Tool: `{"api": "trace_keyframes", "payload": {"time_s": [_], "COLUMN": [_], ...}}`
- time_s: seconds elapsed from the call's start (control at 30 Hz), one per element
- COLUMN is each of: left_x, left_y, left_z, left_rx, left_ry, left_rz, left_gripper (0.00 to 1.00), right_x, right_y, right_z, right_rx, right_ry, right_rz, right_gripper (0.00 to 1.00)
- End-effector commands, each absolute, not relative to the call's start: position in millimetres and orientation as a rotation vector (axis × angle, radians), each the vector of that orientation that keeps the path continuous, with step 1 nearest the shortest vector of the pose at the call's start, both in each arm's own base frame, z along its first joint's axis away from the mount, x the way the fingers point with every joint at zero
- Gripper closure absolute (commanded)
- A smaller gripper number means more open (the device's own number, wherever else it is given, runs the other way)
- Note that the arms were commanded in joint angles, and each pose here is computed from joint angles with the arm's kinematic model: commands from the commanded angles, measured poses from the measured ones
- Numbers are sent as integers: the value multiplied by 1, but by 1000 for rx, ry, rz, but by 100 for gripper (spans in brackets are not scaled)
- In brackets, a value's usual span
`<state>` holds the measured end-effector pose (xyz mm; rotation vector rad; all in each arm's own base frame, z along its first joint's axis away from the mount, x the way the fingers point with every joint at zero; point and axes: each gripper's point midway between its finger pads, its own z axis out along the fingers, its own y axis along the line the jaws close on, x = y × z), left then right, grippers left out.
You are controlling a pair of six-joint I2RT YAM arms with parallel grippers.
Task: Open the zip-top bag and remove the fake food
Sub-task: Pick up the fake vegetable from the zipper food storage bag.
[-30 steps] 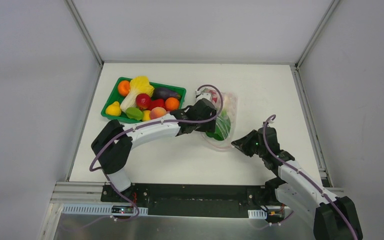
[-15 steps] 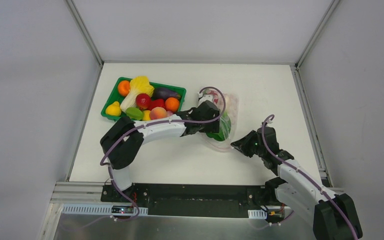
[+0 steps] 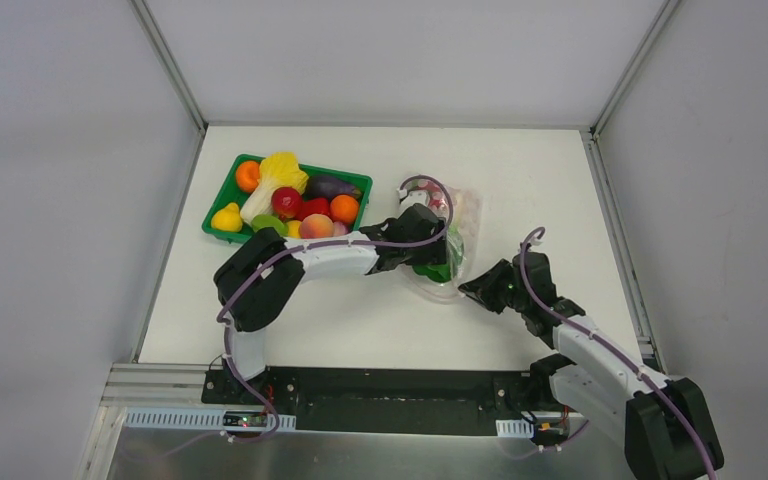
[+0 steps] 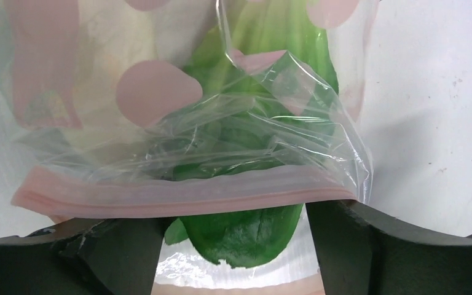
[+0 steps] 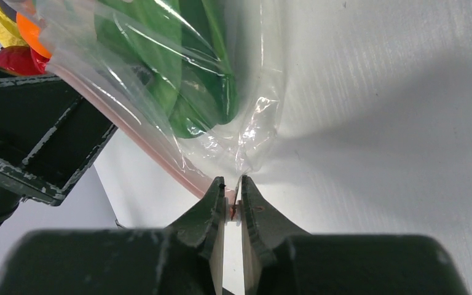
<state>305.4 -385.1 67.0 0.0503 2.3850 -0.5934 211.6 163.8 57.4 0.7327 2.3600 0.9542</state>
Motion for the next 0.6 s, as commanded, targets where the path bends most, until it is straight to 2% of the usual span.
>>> {"api": "trace_keyframes", "payload": {"time_s": [0.0,0.07,0.17,0.33,0.43,0.57], "left_x": [313,311,310,306,302,300], "left_y": [-406,-411,-411,-412,-414,-413], "left_z": [67,63,51,27,20,29], "left_rx": [27,32,30,26,23,27], "left_ry": [2349,2359,2388,2445,2470,2450], "left_rz": [-746,-773,-757,-734,-755,-782], "left_gripper": [16,10,10,18,30,57], "right_x": [217,217,216,217,218,218], "right_y": [173,174,175,176,175,171], "right_z": [70,68,67,65,63,60], "right_rx": [668,668,663,661,671,691], "right_ry": [2341,2350,2356,2360,2362,2359], "right_rz": [1008,1011,1018,1016,1006,981], "right_gripper": [97,97,97,97,97,98]}}
